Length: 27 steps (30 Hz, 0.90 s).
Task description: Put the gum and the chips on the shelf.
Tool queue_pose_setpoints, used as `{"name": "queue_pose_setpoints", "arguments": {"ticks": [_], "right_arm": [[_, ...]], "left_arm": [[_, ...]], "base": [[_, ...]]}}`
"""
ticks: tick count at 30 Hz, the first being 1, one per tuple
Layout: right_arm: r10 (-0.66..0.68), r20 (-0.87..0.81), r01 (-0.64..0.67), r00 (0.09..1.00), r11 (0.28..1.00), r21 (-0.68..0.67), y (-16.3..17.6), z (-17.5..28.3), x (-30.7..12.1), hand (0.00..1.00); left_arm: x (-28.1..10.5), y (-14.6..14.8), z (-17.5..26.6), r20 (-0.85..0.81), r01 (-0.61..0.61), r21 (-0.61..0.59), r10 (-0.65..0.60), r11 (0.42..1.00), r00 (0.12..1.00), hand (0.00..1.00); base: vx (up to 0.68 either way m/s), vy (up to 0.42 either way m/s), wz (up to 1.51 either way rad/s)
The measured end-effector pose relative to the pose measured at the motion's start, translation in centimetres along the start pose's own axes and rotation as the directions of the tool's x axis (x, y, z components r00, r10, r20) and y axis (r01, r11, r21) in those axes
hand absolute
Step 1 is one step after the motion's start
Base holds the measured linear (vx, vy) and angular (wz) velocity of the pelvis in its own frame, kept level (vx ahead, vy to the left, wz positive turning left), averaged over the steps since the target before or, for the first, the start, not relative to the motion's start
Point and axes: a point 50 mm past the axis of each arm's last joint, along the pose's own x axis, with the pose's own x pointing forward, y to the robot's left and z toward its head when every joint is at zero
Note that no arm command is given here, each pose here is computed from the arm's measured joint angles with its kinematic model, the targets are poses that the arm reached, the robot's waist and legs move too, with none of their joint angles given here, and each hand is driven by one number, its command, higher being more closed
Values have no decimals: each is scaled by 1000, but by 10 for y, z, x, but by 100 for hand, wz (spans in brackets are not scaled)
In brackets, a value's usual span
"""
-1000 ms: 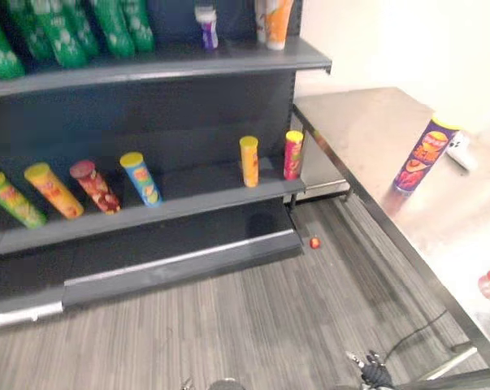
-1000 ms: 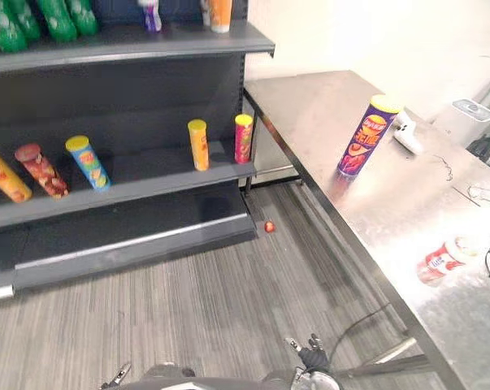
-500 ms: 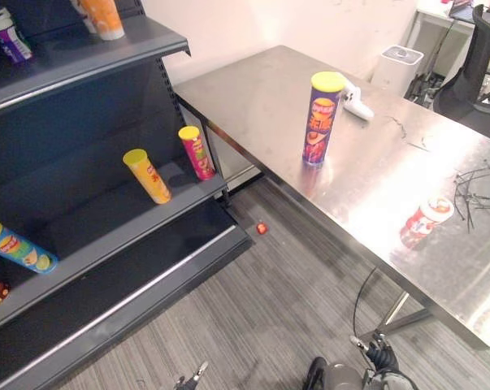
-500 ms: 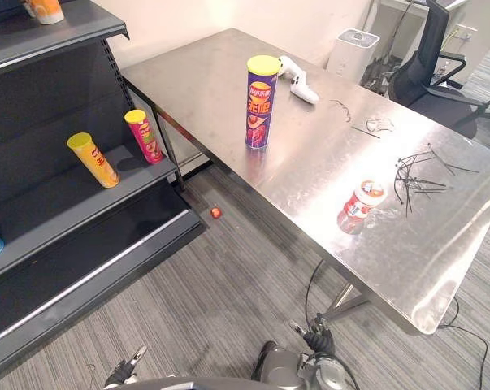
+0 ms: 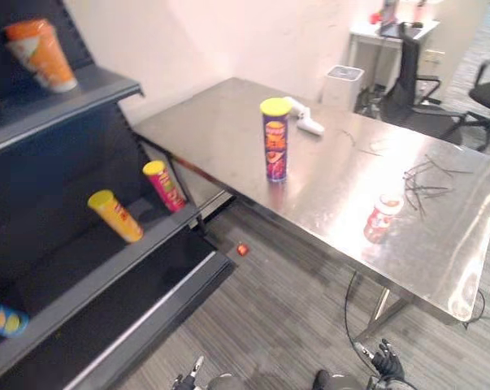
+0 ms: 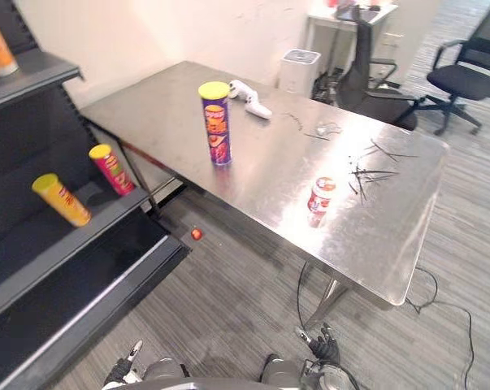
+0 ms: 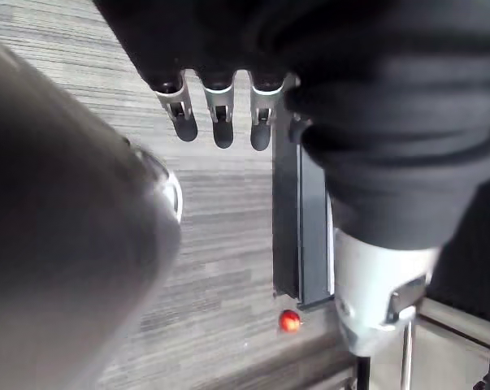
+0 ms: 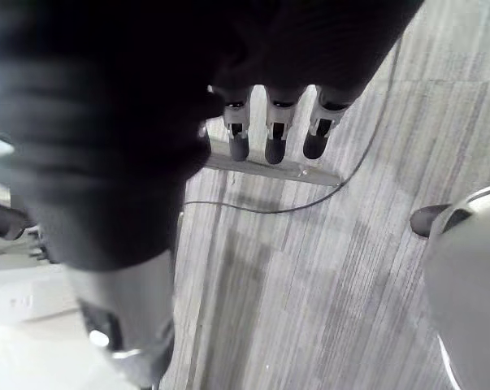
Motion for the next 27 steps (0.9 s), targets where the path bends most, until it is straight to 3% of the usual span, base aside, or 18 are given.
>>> {"name": "queue_pose_setpoints", "arguments": {"ticks": [5,11,27], "right_arm": [[-43,-17,43,999,999,15,-14,2,2,0],[-122,-109,128,987,991,49,-24,-29,-14,0],[-354,-156,379,922,907,182,-37,-40,-23,0]], "left_arm": [[-4,5,-15,-38,-25,-25,24,999,999,0],[-2,5,-8,-28,-22,2,23,1000,999,0],[-1,7,-9,-63,29,151,-19,988,998,0]], "base": [[137,273,-128],[251,212,-45],[87,33,-43]]}}
